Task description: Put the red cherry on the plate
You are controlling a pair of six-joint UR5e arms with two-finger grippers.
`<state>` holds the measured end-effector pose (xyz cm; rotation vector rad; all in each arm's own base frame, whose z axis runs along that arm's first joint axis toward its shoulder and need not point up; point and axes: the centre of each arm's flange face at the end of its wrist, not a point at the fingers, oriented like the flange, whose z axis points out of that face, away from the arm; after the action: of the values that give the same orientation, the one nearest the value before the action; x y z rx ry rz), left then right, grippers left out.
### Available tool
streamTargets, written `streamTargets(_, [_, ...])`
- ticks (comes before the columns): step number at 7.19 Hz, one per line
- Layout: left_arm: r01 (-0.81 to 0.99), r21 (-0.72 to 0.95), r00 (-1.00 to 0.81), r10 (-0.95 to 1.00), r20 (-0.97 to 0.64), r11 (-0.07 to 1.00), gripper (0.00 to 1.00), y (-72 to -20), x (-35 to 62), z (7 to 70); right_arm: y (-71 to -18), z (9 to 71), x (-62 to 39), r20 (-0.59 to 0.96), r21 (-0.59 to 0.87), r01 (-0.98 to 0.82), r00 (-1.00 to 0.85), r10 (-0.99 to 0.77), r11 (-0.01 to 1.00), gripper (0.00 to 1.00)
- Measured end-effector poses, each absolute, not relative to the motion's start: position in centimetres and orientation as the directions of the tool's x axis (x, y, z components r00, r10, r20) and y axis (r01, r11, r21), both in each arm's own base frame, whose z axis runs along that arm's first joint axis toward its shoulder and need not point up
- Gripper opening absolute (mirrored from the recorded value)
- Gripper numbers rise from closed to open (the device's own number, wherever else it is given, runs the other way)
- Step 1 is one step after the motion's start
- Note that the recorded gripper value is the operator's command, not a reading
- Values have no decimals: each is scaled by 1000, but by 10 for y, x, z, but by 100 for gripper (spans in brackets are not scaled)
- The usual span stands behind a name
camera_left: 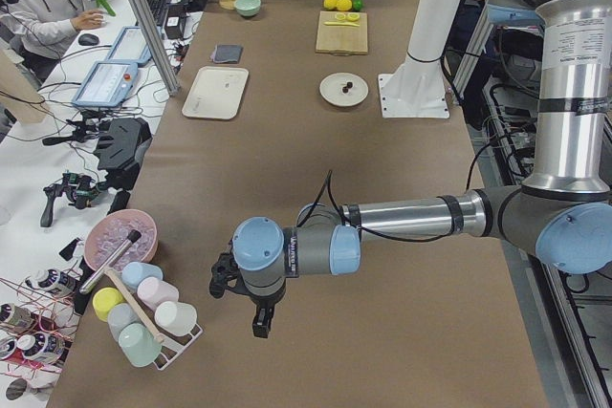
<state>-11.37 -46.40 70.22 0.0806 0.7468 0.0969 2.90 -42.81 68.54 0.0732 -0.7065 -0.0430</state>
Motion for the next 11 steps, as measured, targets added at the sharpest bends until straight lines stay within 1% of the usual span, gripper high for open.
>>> streamTargets(2, [-57,88,728,102,-678,994,98,-462,-114,714,-429,684,32,650,85,8,757,-61,996,100])
streamTargets(6, [-60,77,725,96,-682,995,98,-462,-113,722,-430,671,67,707,108,-58,707,-35,992,100])
streamTargets(11, [-59,86,726,102,-680,995,98,-463,-113,717,-428,670,81,693,112,-73,720,-25,991,100])
